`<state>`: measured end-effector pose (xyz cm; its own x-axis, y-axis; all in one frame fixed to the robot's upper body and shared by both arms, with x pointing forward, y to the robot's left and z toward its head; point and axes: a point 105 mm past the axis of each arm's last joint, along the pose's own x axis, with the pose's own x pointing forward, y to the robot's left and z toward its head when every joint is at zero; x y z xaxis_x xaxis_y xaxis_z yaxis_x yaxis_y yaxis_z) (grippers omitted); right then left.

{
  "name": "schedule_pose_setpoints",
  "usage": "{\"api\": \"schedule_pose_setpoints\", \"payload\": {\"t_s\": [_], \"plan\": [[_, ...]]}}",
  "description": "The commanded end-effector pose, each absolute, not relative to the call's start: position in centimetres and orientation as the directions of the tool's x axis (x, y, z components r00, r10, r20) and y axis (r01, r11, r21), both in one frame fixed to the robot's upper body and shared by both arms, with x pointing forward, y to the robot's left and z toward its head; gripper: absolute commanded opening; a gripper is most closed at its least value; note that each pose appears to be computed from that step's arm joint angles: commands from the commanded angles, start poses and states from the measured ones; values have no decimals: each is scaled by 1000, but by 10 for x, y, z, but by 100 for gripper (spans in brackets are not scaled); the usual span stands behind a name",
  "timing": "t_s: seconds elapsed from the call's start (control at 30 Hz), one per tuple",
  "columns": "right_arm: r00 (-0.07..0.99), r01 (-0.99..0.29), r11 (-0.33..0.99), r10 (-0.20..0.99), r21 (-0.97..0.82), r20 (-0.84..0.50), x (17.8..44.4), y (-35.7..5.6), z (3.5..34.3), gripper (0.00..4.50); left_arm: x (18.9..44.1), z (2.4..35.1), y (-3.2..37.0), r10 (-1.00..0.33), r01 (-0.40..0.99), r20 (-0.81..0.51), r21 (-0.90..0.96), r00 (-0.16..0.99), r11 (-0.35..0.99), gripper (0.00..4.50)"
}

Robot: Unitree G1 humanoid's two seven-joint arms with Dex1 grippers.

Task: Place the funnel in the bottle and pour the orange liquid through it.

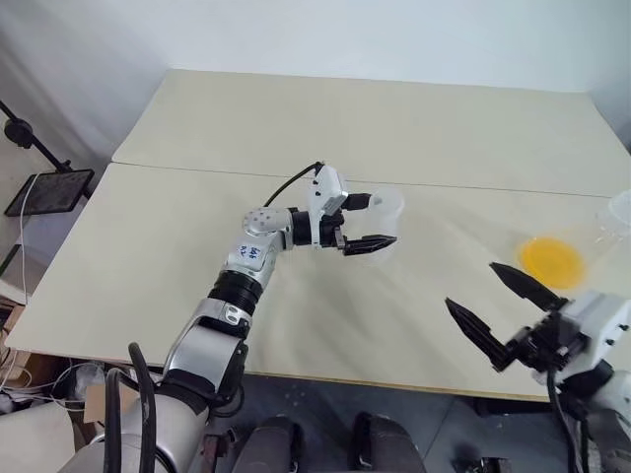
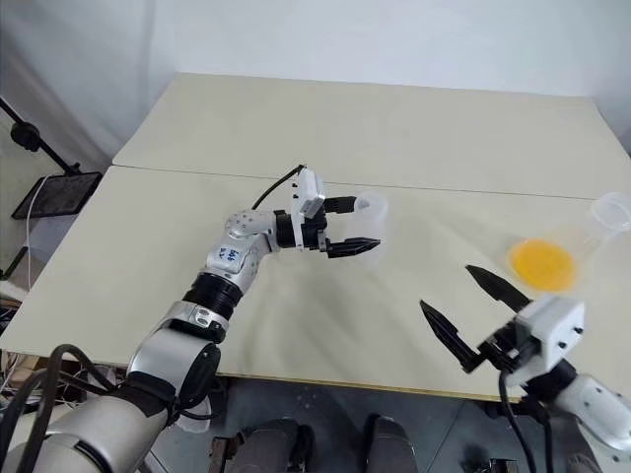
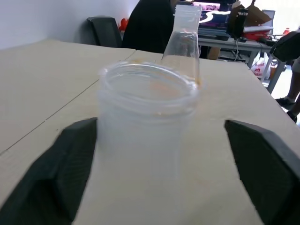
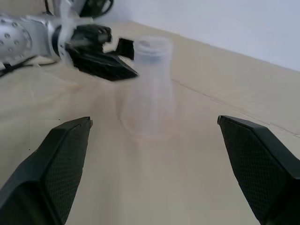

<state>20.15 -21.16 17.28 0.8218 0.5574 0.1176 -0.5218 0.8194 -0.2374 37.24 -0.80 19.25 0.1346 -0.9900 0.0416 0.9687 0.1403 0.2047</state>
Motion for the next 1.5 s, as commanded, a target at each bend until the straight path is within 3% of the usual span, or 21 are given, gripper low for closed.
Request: {"api": "schedule_pose_setpoints", "payload": {"t_s": [0.03, 0.13, 0.4, 0.53, 0.7, 0.97, 1.13, 1.23, 1.5], "plan": [[816, -511, 810, 563, -287, 135, 191, -220, 183, 450, 362, 214, 0, -993, 957, 94, 277, 66, 90, 448], [814, -516, 807, 566, -286, 128, 188, -222, 183, 450, 357, 219, 15, -995, 957, 96, 288, 20, 47, 448], [755, -592, 756, 641, -278, 137, 203, -206, 184, 450, 377, 215, 75, -980, 933, 60, 297, 192, 201, 448], [695, -656, 705, 704, -272, 146, 211, -191, 187, 450, 374, 222, 115, -950, 898, 120, 312, 287, 311, 448], [582, -763, 598, 801, -243, 143, 220, -170, 191, 450, 349, 209, 183, -858, 818, 145, 259, 493, 513, 448], [413, -870, 429, 903, -245, 115, 233, -141, 194, 450, 283, 171, 274, -577, 561, 104, 149, 810, 814, 448], [339, -901, 357, 934, -247, 112, 242, -130, 195, 450, 238, 154, 290, -482, 476, 22, 123, 876, 871, 448], [314, -911, 331, 943, -245, 107, 245, -128, 194, 450, 224, 152, 289, -461, 458, 5, 117, 887, 881, 448], [334, -906, 342, 940, -248, 74, 246, -139, 187, 450, 234, 143, 235, -584, 585, -38, 88, 811, 806, 448]]}}
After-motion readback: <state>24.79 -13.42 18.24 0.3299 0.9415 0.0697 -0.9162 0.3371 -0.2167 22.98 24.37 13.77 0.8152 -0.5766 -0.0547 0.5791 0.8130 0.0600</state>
